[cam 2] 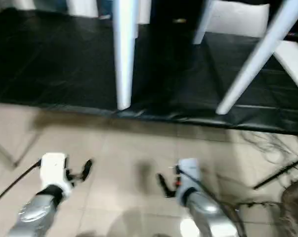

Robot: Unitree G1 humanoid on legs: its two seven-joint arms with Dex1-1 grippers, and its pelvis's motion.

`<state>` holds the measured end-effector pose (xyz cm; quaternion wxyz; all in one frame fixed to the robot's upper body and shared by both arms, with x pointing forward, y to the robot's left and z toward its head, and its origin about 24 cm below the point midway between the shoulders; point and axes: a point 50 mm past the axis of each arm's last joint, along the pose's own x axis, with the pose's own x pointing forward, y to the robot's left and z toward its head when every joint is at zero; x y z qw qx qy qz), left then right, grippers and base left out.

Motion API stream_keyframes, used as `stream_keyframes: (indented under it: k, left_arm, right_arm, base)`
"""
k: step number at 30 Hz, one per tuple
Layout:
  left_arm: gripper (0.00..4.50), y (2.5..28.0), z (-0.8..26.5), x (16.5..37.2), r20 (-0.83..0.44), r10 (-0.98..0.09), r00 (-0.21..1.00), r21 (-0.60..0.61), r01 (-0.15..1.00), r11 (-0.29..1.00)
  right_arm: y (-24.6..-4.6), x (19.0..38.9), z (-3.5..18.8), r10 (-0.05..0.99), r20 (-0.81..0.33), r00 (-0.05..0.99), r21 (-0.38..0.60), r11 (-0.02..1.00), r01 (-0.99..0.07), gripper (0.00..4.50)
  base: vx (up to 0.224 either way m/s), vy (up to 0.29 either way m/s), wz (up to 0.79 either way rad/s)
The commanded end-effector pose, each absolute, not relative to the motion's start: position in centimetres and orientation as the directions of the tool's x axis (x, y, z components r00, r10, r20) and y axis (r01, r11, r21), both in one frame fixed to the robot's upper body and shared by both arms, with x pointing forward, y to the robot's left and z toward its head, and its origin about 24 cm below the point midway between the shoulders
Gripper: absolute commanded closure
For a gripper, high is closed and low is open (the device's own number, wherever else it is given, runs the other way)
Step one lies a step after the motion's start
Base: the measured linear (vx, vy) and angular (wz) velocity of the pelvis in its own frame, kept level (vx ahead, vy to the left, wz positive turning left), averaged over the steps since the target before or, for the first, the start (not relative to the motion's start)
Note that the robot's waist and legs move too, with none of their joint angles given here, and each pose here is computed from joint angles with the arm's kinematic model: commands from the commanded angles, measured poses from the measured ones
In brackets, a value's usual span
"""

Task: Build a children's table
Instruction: Flip table

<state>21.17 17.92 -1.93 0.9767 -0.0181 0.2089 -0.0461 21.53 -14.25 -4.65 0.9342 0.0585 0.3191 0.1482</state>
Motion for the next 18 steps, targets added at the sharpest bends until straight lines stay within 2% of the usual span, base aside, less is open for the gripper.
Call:
stream_keyframes:
  k: [1,3,4,9,13,18]
  left_arm:
    - [0.0,16.8,-3.0,21.1,-0.435,-0.153,0.888,-0.081,0.131,0.988]
    - [0.0,16.8,-3.4,21.0,-0.451,-0.149,0.88,-0.075,0.129,0.989]
    - [0.0,17.0,-5.0,20.6,-0.505,-0.154,0.849,-0.109,0.115,0.987]
    - [0.0,17.7,-9.5,19.2,-0.684,-0.158,0.712,-0.141,0.083,0.986]
    - [0.0,18.5,-11.1,18.5,-0.742,-0.133,0.657,-0.129,0.054,0.99]
    - [0.0,18.7,-13.1,16.8,-0.828,-0.168,0.536,-0.172,0.041,0.984]
  right_arm:
    - [-15.4,21.0,-6.2,0.271,-0.652,0.708,0.193,0.963,-0.191,0.04]
    - [-15.3,20.9,-6.7,0.276,-0.669,0.69,0.194,0.961,-0.197,0.04]
    - [-15.4,20.6,-8.1,0.258,-0.707,0.658,0.192,0.966,-0.172,0.04]
    - [-15.4,19.0,-11.7,0.22,-0.789,0.573,0.214,0.974,-0.078,0.04]
    - [-15.2,18.3,-12.6,0.219,-0.808,0.546,0.25,0.968,-0.019,0.04]
    - [-15.5,17.2,-14.1,0.145,-0.878,0.457,0.187,0.981,0.049,0.04]
  base:
    - [0.184,-0.055,0.23]
    - [0.179,-0.02,0.14]
    - [0.136,-0.001,0.04]
    - [-0.06,0.015,-0.04]
    - [-0.005,0.013,0.0]
    - [-0.109,0.044,-0.02]
